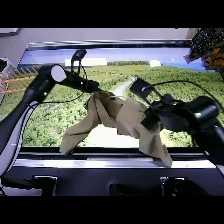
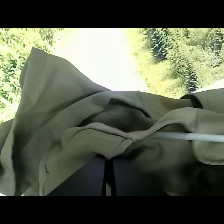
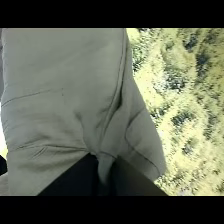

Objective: Fold the clothes and pants, and hang the long-sleeved shirts on hangers.

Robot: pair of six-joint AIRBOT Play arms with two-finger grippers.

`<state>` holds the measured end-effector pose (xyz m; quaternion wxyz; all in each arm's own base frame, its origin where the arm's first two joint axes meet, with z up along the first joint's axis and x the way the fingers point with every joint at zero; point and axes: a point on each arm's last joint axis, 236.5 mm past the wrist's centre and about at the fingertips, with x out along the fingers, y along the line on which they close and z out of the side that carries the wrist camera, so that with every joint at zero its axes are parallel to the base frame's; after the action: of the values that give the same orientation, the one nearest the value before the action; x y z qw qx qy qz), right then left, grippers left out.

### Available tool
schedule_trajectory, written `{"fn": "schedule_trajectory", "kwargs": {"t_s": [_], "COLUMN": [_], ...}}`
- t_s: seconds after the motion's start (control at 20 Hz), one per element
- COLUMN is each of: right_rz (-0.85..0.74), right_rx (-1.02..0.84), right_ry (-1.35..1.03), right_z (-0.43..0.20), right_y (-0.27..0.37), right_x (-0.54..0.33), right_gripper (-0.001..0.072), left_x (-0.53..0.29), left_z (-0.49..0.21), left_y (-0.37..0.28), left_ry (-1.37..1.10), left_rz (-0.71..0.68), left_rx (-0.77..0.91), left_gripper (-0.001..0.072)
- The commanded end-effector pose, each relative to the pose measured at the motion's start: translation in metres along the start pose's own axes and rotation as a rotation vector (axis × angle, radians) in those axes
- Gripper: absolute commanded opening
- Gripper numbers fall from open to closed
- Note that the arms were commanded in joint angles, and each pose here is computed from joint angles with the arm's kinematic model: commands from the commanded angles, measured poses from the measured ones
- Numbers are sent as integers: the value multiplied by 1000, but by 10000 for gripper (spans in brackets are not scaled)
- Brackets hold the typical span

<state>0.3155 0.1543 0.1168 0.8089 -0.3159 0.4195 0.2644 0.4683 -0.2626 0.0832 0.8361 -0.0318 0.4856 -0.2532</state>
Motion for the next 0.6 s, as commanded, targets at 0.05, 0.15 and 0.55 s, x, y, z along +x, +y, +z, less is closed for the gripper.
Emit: {"fn": "schedule_trajectory", "kwargs": {"t_s": [0.05,0.15,0.55], "right_rz": [2,-22,-152], "right_rx": [79,109,231], "right_ry": [-73,-154,-305], "right_z": [26,45,73], "right_y": [2,-5,-44], "right_x": [19,16,-25], "right_gripper": [34,34,34], "left_x": [-34,-37,-17], "left_z": [14,-1,-44], "left_y": [-19,-29,-72], "left_ry": [4,66,211], "left_rz": [-20,-30,-66], "left_rx": [41,53,96], "left_gripper": [30,31,31]}}
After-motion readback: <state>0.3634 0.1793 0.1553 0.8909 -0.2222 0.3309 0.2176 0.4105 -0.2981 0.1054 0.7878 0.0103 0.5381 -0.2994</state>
